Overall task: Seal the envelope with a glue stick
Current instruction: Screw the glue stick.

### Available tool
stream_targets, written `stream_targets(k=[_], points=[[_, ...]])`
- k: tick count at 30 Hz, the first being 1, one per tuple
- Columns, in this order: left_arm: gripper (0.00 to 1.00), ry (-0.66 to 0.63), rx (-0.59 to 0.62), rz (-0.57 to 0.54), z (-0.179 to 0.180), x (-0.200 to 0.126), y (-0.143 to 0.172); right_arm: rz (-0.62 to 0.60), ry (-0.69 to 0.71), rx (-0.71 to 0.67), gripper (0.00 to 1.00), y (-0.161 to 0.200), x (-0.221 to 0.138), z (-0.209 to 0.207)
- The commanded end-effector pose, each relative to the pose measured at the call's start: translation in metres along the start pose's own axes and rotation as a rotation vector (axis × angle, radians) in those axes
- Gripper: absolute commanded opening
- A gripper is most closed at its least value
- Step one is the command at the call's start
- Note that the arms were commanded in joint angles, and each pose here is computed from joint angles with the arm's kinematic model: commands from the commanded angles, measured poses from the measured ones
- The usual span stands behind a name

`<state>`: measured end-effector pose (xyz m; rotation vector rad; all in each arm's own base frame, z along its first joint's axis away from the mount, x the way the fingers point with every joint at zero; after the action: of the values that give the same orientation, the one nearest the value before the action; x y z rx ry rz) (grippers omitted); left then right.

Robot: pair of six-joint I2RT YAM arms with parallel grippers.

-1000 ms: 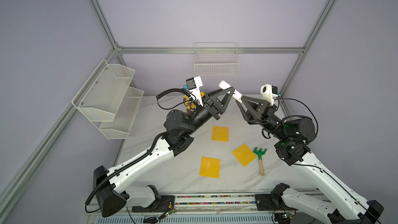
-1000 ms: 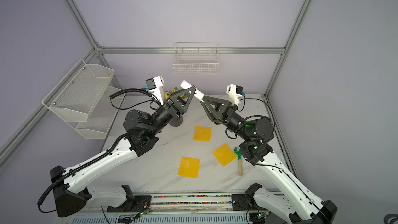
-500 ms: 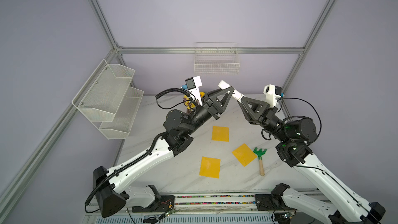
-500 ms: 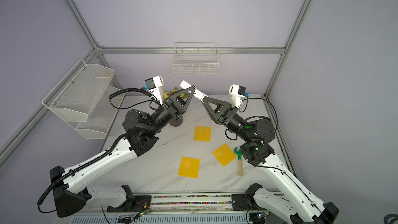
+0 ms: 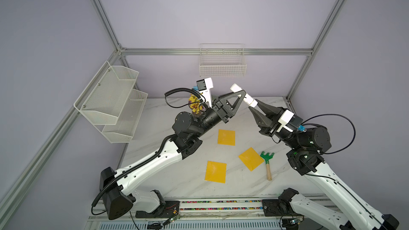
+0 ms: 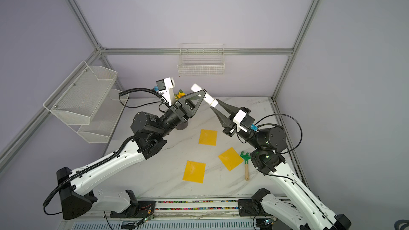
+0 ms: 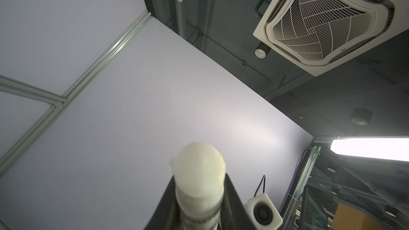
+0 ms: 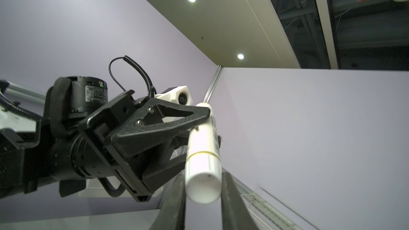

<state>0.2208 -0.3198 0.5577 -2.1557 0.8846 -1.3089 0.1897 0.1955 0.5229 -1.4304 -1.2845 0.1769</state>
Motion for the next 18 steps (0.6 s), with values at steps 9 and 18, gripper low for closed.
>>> stream_targets(k=[9,18], points=[[0.00,-0.017,-0.003,-0.077,0.001,0.002,-0.020,0.013,0.251,0.464,0.54,-0.047,-0.012,-0.036],[0.00,-0.018,0.024,-0.093,-0.005,-0.003,-0.027,-0.005,0.259,1.457,0.37,-0.026,-0.013,-0.026]])
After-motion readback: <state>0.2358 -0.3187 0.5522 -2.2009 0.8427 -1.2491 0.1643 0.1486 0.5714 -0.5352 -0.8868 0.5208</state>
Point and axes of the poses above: each gripper's point midway between its finger pads, its own x axis out along the fingers, its own z axis along the line the jaws close on, y = z × x, the point moved 2 cm from there along -x, back along the fingers, and after that the axes turned 12 degrees about x, right-handed, at the moved point
